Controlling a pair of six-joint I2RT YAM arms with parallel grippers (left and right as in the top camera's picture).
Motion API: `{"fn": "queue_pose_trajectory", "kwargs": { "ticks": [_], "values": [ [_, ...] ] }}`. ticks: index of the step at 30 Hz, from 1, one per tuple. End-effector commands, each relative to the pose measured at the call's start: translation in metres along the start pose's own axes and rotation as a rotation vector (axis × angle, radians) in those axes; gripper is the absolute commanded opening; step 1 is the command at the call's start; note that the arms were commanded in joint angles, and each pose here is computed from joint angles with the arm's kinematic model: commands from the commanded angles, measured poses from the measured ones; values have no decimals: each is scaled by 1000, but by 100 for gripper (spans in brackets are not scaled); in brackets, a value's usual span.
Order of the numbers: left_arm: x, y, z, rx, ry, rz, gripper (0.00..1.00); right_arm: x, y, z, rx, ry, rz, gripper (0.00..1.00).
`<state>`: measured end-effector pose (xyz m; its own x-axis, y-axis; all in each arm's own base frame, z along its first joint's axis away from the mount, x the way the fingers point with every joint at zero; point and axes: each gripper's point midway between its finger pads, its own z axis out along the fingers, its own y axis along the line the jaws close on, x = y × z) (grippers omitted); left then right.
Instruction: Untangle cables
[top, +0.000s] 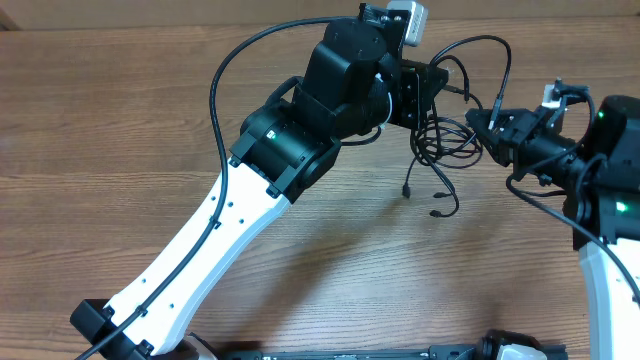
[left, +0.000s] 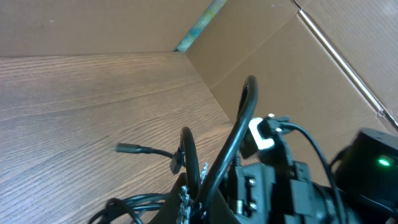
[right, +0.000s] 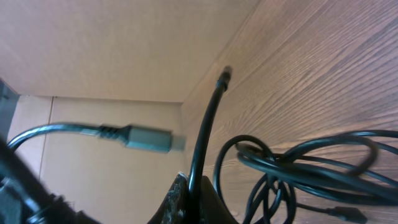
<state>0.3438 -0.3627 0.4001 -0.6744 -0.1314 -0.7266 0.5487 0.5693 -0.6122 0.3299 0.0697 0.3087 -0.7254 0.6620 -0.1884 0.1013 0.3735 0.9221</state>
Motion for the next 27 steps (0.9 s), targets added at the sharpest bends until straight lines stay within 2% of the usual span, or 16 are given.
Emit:
{"fn": "queue_pose_trajectory", "kwargs": {
  "ticks": [1, 13, 19, 27],
  "values": [
    [-8, -10, -9, 24, -23, 27, 4, -2, 4, -9, 28, -53, -37, 4],
    [-19, 31, -15, -166, -87, -31, 4, 9, -36, -16, 208, -70, 96, 4],
    [-23, 32, -15, -172, -107, -43, 4, 25, -51, -19, 268, -23, 170, 4],
    [-30, 27, -15, -149, -132, -35, 4, 49, -69, -26, 347, 43, 275, 24]
  ]
}}
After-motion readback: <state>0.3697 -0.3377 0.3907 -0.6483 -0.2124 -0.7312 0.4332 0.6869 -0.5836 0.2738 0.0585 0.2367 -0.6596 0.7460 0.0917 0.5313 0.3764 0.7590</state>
